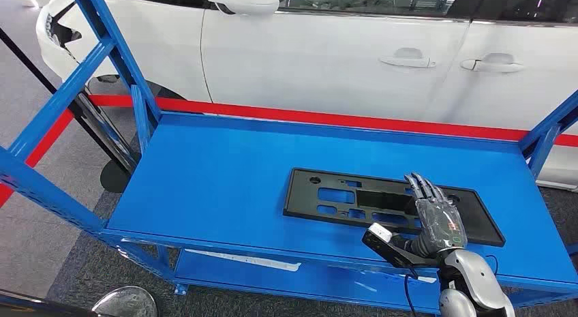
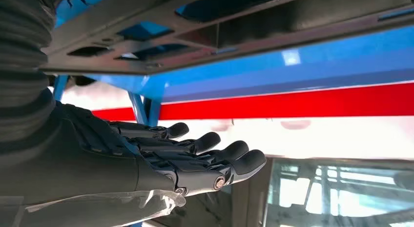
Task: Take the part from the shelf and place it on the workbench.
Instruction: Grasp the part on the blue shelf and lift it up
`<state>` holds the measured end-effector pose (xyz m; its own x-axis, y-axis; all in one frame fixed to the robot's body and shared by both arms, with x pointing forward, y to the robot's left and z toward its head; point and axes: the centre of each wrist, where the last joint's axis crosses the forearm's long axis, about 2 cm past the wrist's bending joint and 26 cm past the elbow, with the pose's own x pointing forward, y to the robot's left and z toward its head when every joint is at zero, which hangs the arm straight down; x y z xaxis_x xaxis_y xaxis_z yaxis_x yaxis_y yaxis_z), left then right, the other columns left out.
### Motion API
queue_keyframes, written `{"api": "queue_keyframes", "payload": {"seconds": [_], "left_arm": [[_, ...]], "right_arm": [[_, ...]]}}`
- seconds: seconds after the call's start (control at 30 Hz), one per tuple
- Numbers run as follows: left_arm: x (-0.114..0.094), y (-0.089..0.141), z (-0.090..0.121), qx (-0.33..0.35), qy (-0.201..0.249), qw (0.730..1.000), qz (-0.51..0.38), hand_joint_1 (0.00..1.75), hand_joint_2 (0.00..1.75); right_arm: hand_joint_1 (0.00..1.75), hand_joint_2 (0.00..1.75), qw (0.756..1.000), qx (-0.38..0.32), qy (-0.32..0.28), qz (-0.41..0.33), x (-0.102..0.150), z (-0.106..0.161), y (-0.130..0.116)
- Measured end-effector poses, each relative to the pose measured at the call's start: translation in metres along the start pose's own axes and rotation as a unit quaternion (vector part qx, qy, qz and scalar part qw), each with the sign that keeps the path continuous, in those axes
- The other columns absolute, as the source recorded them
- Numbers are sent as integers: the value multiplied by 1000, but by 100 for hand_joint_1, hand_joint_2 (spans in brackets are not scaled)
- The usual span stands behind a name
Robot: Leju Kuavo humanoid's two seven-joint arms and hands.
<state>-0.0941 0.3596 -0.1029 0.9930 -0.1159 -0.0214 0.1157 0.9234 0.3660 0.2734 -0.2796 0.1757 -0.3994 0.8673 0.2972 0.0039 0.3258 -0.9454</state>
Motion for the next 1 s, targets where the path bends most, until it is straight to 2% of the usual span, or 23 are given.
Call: {"api": "queue_keyframes", "payload": {"seconds": [0.23, 0.47, 0.7, 1.0], "left_arm": [[0, 0, 0, 0, 7, 1000, 6, 0, 0], [-1, 0, 0, 0, 8, 1000, 12, 0, 0], [-2, 0, 0, 0, 6, 1000, 11, 0, 0], [-5, -1, 1, -11, -1, 1000, 9, 0, 0]], "right_arm": [[158, 175, 1000, 23, 7, 2, -2, 0, 9], [161, 175, 999, 36, 9, 4, -3, 1, 14], [175, 175, 999, 40, 8, 4, -3, 2, 15], [175, 175, 999, 52, 5, 4, -2, 6, 20]]}}
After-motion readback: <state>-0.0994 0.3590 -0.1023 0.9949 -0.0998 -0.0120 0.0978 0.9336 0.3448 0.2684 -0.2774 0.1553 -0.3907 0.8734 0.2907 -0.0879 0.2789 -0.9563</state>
